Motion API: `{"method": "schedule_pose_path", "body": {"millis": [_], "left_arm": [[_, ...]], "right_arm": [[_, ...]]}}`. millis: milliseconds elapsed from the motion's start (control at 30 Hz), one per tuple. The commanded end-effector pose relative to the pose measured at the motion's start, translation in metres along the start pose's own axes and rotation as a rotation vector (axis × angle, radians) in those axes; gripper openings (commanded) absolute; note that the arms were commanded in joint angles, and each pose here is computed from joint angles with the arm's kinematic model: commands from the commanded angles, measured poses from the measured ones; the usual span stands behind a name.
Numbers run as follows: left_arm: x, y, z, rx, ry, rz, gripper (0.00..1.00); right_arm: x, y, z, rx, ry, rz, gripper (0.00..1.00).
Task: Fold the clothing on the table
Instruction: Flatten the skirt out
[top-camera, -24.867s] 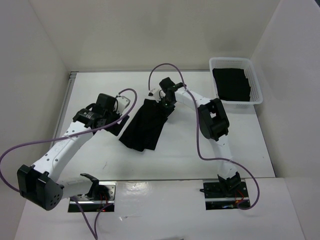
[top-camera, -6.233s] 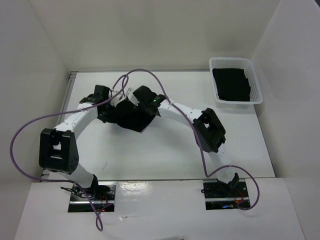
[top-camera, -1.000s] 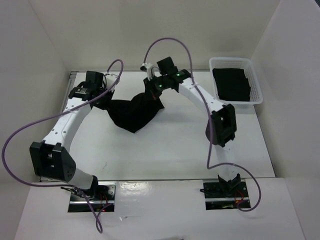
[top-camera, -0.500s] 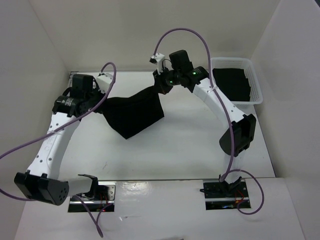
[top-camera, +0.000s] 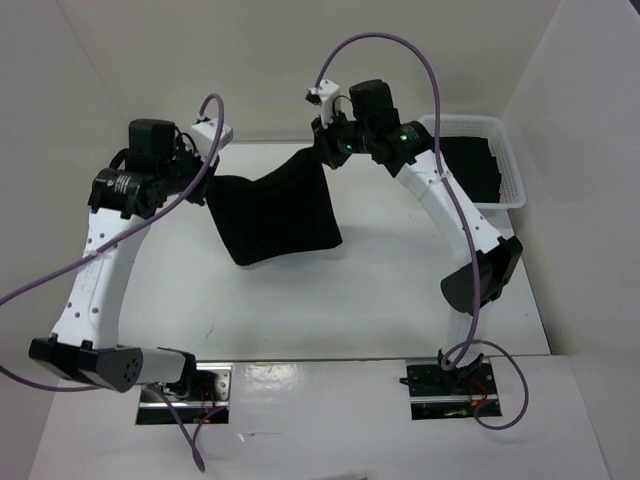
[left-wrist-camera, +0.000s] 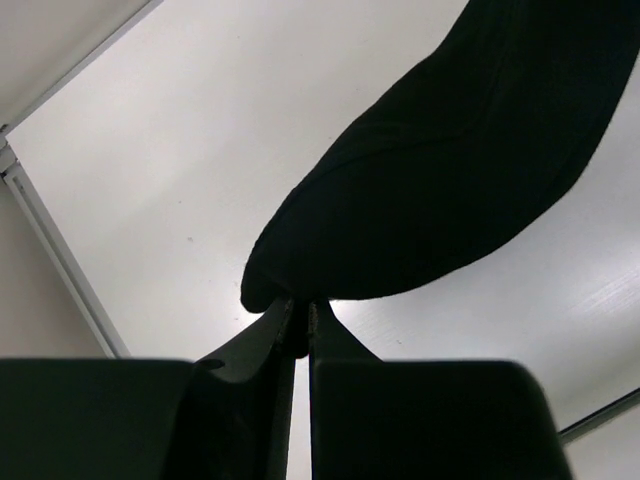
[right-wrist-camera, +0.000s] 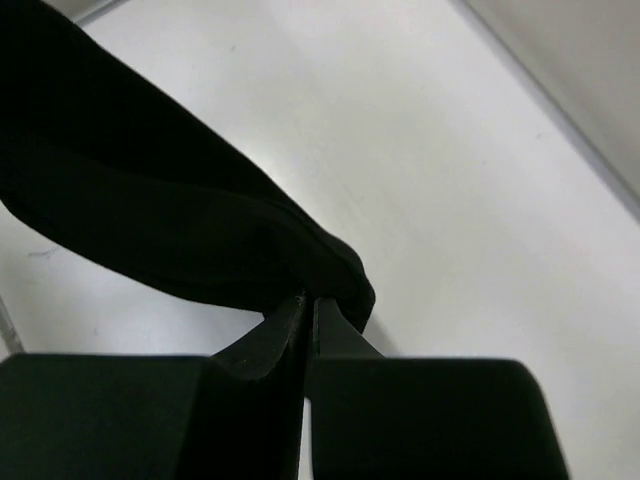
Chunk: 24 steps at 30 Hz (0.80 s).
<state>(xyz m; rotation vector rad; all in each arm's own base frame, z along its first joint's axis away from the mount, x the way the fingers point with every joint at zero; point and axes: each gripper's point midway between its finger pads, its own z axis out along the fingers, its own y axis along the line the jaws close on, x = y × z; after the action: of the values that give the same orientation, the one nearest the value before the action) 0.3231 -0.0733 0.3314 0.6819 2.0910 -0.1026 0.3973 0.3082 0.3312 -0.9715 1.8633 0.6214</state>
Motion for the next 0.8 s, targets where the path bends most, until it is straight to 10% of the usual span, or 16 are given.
{"method": "schedule_pose_path", "body": {"millis": [0,533,767], "left_arm": [[-0.014,0.009,0.022,0.011,-0.005,0.027,0.09],[-0.082,0.064,0.135,-0.036,-0.042,0.019,0.07],[-0.139,0.078,0.122,-0.065,-0.174,0.015,0.07]], "right_arm": [[-0.031,-0.026,-0.004,0.068,-0.073,-0.028,0.0],[-0.047,-0.128,0.032,0.268,-0.133,-0.017,0.0],[-0.065,-0.132,0.018,0.314,-0.181,-0.013,0.0]]}}
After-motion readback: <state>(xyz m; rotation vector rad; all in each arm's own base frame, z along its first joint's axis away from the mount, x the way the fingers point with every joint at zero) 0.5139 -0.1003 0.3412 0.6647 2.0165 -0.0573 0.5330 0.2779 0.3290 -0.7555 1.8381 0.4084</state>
